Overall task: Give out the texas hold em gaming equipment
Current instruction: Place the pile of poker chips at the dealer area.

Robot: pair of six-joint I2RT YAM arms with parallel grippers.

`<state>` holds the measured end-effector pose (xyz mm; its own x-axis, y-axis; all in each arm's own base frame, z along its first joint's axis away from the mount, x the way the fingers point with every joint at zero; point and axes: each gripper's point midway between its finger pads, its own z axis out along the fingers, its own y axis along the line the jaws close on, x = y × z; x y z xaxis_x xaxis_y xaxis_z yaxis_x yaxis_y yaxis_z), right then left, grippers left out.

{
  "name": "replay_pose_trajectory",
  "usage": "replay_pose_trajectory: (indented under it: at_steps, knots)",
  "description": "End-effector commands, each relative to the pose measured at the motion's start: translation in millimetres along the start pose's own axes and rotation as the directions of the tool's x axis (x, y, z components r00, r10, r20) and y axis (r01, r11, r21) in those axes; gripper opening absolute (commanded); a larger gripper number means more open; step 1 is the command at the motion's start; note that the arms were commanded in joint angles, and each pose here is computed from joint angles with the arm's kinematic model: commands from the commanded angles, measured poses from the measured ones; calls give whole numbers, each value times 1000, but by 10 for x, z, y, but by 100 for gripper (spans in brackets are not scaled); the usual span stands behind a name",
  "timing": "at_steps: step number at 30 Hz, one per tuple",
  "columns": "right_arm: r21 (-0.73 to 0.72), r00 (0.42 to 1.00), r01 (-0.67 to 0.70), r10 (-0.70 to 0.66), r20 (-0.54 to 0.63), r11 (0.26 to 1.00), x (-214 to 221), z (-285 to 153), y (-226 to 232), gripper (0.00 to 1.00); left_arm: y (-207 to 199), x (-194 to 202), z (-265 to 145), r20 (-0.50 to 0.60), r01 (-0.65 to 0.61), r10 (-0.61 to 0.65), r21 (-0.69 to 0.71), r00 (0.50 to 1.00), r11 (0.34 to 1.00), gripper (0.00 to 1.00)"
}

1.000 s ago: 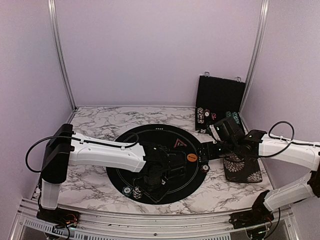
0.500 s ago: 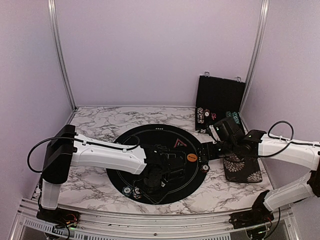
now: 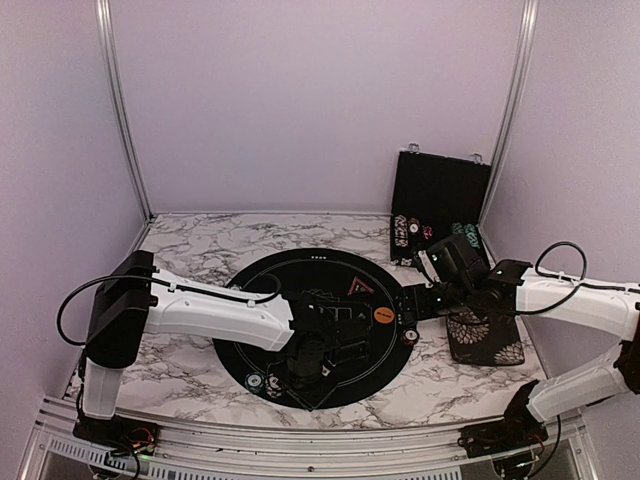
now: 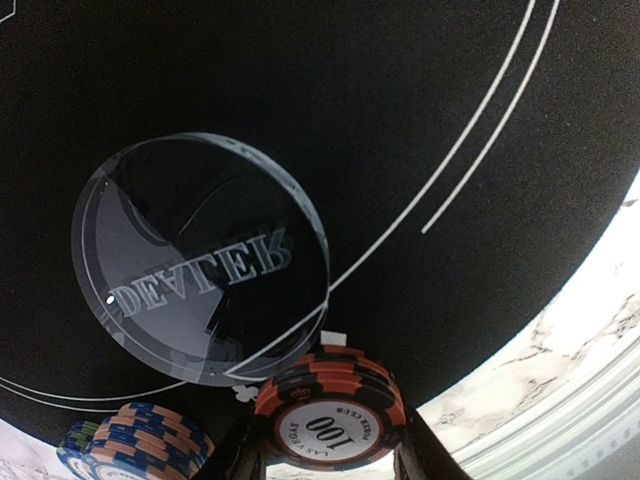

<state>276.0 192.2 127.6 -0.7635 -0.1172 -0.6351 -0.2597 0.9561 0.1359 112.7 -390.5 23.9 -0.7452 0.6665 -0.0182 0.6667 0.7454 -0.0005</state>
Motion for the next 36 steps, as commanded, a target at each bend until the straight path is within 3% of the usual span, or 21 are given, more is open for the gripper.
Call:
replay_pose_trajectory:
  at_steps: [1,20,36]
  knots:
    - [19,1000,-16,16,-1,1000,-13,17,-40,81,45,67,105,-23,-16,16,-31,1000,999,41]
    - [17,1000,-23,23,-2,1000,-22,20,-32,81,45,36,48,-4,-25,25,-30,1000,999,51]
    - [9,1000,-27,27,-1,1000,-22,6,-22,81,18,-16,-103,31,-27,27,-13,999,1000,52]
